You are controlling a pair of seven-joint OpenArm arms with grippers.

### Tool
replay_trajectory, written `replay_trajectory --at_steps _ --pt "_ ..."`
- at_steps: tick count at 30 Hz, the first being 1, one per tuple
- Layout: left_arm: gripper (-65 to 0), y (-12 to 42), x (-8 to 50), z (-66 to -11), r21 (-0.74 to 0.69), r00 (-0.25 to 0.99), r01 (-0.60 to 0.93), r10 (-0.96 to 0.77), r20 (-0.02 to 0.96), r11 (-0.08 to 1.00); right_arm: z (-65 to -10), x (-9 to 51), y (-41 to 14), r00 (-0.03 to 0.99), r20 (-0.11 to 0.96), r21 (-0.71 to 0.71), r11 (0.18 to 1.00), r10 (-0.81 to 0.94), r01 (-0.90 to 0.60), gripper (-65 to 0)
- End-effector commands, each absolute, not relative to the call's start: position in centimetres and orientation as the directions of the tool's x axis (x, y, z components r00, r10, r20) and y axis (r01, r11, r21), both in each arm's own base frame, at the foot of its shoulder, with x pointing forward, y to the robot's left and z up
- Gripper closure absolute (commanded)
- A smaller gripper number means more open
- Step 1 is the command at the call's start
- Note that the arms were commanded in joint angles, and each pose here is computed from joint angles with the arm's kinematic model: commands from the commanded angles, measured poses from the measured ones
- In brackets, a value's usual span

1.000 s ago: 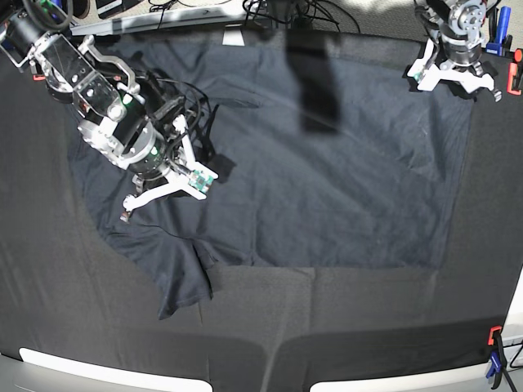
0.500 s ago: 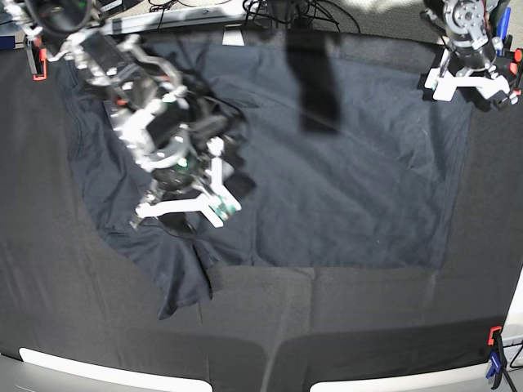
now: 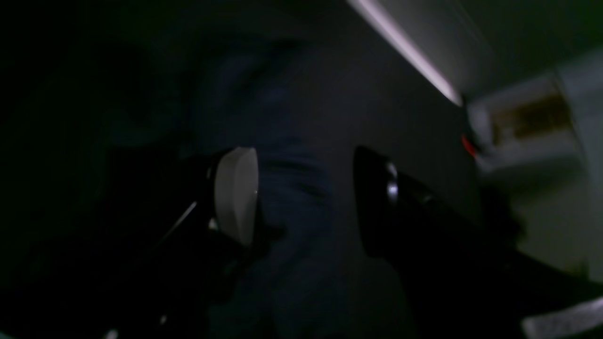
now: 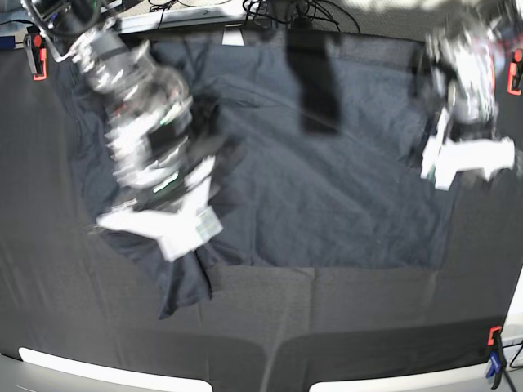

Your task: Layout the t-shirt on the table in an organized manner, then fold the t-shirt properly

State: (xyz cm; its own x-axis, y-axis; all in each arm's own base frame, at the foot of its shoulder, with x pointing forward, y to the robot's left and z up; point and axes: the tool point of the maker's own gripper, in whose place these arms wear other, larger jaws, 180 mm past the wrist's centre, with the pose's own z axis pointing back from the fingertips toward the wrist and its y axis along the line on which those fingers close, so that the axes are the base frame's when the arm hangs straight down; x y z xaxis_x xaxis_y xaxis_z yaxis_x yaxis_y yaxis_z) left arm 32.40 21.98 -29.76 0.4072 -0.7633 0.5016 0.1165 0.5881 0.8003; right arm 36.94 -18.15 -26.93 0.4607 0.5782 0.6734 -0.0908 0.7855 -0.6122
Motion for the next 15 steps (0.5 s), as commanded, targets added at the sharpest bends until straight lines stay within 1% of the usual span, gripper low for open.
replay_trajectory --at_steps 1,3,4,6,9,12,15 --pt "-22.4 21.3 34.4 -27.1 0.793 0.335 0.058 -0.760 0.557 0.607 -25.2 37.7 -19.1 0.439 0.720 -0.585 0.810 0.537 -0.031 -31.8" --pt "-22.4 19.5 37.0 -25.4 0.720 0.267 0.056 -0.705 0.657 0.692 -24.6 37.9 -20.9 0.461 0.772 -0.507 0.861 0.437 0.033 -31.8" --pt "-22.4 19.0 38.4 -24.8 0.677 0.252 0.062 -0.668 0.700 0.733 -24.4 37.9 -21.6 0.467 0.789 -0.476 0.878 0.398 0.056 -31.8" --pt "-22.4 18.4 41.0 -24.5 0.592 0.249 0.090 -0.593 0.766 0.801 -24.3 37.8 -22.6 0.479 0.807 -0.433 0.898 0.345 0.082 -31.8" --pt "-22.4 19.5 45.0 -24.7 0.440 0.289 0.090 -0.446 0.847 0.893 -24.6 37.7 -23.0 0.493 0.811 -0.400 0.913 0.314 0.078 -31.8" --pt "-22.4 21.3 48.8 -24.9 0.264 0.330 0.086 -0.278 0.902 0.961 -25.0 37.5 -22.6 0.502 0.810 -0.383 0.922 0.305 0.058 -31.8" --pt "-22.4 23.0 51.8 -25.8 0.063 0.403 0.095 -0.096 0.910 0.993 -25.7 37.2 -22.2 0.514 0.802 -0.378 0.925 0.304 0.043 -31.8"
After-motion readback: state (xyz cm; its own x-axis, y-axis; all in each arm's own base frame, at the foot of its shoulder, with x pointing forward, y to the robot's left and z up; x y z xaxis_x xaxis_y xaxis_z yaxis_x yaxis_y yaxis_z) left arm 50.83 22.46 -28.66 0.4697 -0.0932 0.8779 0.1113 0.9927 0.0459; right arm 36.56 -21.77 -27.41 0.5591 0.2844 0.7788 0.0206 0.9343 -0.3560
